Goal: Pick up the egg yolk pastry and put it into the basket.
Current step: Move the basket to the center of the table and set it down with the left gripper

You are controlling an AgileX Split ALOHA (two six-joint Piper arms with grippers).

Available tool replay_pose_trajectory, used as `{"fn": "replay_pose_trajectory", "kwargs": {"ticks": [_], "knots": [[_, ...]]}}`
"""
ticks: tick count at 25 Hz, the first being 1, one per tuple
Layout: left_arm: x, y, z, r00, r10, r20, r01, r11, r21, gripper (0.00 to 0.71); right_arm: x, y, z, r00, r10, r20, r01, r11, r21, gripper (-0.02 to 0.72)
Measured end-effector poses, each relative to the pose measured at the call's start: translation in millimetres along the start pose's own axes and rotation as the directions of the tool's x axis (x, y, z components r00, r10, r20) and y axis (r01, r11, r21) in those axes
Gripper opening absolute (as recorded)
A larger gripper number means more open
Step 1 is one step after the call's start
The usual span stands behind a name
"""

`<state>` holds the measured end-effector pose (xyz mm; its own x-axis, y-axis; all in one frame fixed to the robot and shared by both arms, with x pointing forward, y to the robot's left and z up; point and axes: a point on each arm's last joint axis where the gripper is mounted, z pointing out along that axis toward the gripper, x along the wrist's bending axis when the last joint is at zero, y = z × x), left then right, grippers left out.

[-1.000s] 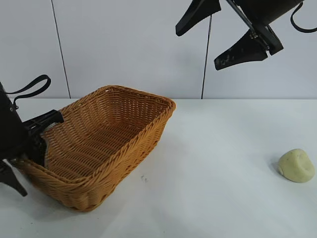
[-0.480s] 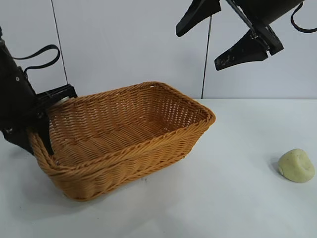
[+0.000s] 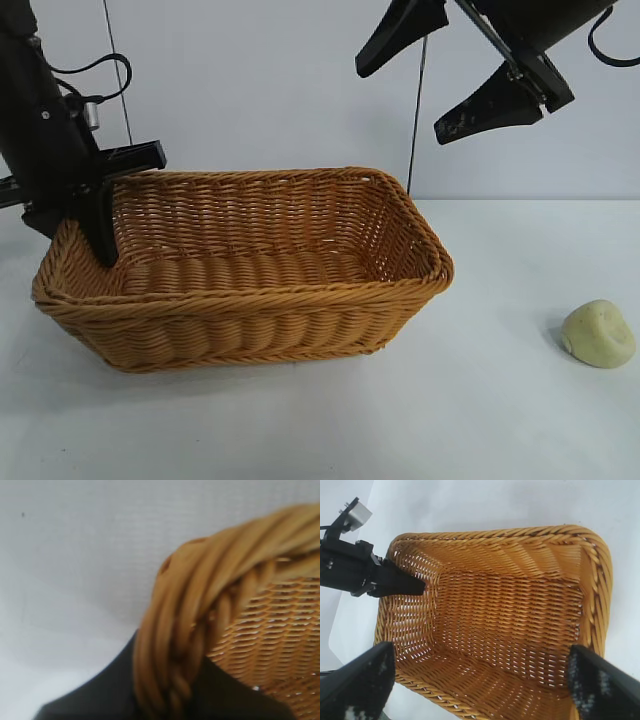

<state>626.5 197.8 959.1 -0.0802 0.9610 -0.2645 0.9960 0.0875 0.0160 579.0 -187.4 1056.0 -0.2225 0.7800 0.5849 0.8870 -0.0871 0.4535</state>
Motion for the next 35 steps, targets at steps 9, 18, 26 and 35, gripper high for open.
{"fn": "replay_pose_trajectory", "kwargs": {"ticks": [9,18,26,35], "knots": [[-18.7,2,17,0.995,0.101,0.007,-0.101,0.995,0.025,0.146,0,0,0,1.0,-0.001,0.002,0.001,1.0,0.001,0.642],[-8.0,7,56,0.998,0.068,-0.009,-0.067,0.993,0.094,0.144,0,0,0,1.0,0.006,0.002,-0.006,1.0,0.001,0.642],[-7.8,7,58,0.999,0.034,-0.01,-0.033,0.995,0.099,0.19,0,0,0,1.0,0.007,0.001,-0.007,1.0,0.004,0.642],[-10.4,5,47,0.999,0.032,-0.005,-0.032,0.995,0.095,0.659,0,0,0,1.0,0.007,0.001,-0.007,1.0,0.004,0.642]]}}
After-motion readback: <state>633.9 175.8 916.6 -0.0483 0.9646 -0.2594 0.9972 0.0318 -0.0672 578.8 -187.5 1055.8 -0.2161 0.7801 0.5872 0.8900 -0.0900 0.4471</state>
